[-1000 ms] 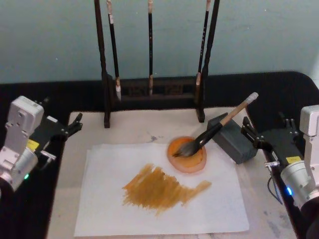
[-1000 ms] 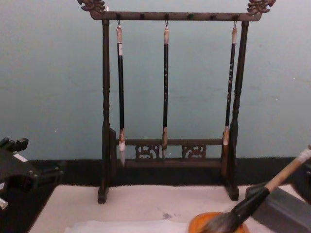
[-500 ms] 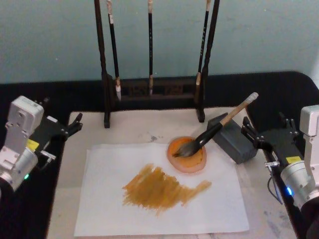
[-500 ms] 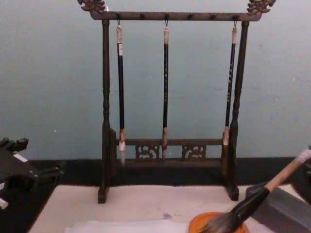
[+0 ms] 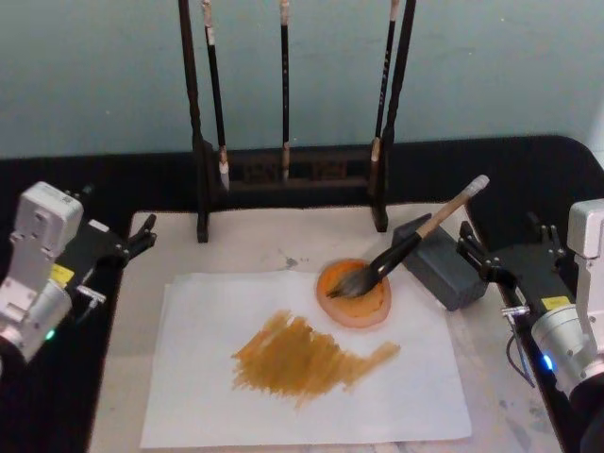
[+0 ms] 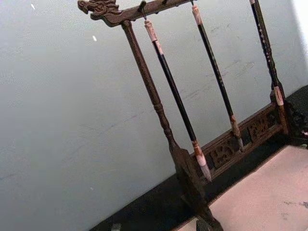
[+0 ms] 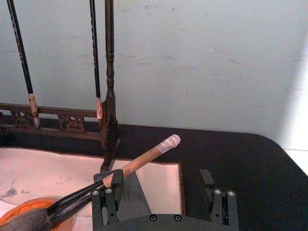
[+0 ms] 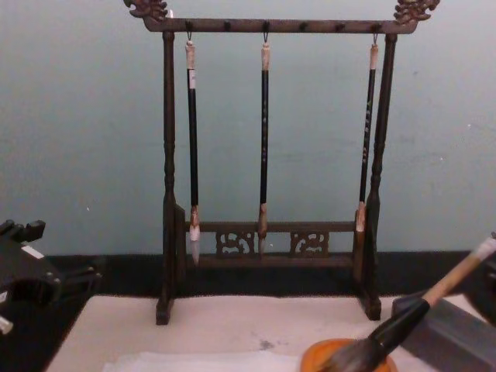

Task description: Pick up the brush from the inkstone, write on the paper, then place the brush back to its original position.

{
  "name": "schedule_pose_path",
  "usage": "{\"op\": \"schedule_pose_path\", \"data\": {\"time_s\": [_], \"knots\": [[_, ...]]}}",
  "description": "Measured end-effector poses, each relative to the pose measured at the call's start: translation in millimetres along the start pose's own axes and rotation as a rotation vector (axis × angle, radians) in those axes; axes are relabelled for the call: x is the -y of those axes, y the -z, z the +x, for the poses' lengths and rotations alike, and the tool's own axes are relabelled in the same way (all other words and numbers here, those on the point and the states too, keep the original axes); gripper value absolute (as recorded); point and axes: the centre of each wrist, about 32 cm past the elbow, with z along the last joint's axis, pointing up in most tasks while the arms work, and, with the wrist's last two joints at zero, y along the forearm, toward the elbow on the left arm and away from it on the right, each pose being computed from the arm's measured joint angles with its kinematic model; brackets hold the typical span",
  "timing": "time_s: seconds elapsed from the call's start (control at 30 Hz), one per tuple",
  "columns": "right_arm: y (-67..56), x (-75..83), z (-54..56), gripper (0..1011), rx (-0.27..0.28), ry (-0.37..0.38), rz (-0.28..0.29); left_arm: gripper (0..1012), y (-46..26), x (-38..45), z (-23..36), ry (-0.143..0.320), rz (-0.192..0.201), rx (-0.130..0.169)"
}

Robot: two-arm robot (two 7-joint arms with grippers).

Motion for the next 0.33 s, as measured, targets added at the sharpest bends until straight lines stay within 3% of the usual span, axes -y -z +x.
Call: {"op": "schedule_pose_path", "data": {"time_s": [0.33], "knots": [[0.0,0.0,0.0,1000,0.0,0.0,0.0,1010,0.0,0.0,0.0,0.0,0.0,0.0]]}}
